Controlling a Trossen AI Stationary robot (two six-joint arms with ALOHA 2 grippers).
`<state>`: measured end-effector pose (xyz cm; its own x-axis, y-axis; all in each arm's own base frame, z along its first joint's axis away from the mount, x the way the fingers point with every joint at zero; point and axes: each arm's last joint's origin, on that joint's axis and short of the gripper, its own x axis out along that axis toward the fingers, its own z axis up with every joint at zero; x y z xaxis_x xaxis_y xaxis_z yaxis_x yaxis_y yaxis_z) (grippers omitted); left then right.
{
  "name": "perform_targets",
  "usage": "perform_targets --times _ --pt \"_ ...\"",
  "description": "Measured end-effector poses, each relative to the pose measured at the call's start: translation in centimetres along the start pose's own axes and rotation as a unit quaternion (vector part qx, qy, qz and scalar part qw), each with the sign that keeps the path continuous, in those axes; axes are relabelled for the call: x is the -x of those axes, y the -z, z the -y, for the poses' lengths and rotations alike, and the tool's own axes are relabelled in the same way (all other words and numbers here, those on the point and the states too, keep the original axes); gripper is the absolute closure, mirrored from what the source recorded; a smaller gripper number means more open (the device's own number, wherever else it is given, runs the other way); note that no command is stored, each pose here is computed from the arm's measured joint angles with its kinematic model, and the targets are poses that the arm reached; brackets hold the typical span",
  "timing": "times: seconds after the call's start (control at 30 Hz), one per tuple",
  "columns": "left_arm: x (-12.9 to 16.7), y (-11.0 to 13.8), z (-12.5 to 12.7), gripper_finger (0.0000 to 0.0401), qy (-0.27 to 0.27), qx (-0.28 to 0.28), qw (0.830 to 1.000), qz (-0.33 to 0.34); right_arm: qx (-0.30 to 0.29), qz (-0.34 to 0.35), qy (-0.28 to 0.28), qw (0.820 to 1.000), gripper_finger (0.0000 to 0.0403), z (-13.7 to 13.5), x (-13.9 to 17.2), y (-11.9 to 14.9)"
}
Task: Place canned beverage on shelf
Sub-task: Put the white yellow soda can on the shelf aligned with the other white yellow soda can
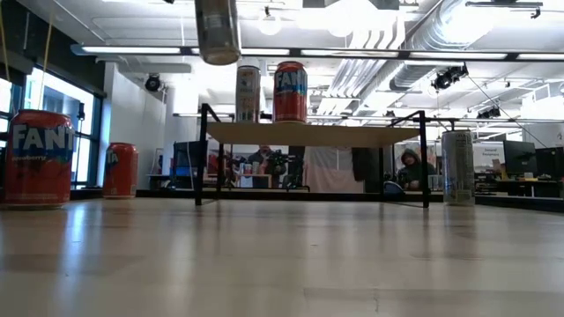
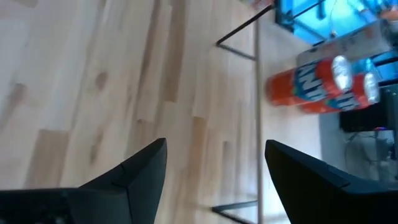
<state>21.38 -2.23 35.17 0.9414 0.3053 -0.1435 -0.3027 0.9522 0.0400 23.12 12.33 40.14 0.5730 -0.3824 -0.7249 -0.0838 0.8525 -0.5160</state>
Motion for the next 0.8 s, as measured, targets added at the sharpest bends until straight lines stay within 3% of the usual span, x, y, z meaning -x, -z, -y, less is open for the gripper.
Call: perform_targets --times 0.3,0.4,0.53,0.63,0.8 --pt "-1.6 -0.1 -5.3 0.0155 0.003 -0.033 0.999 -0.012 0.034 0.05 0.034 0.998 0.0147 3.5 -2.4 -2.1" --pt "-1.3 -1.6 -6.9 0.0155 0.005 -0.015 1.0 -0.009 0.038 0.057 0.057 0.996 0.0147 5.2 -3.4 -2.6" --pt "-0.8 -3.6 -8.8 0.0155 -0.032 -0.036 0.999 -0.025 0.024 0.06 0.066 0.996 0.0147 8.0 -4.9 -2.7" --pt "-1.6 -3.3 -10.3 0.0155 -0.052 -0.014 0.997 -0.056 0.006 0.062 0.054 0.997 0.0147 9.8 -5.9 -2.5" --pt "-3.1 -2.0 -11.9 0.0155 -0.029 -0.001 0.996 -0.088 -0.013 0.055 0.042 0.998 0.0147 11.4 -6.7 -1.9"
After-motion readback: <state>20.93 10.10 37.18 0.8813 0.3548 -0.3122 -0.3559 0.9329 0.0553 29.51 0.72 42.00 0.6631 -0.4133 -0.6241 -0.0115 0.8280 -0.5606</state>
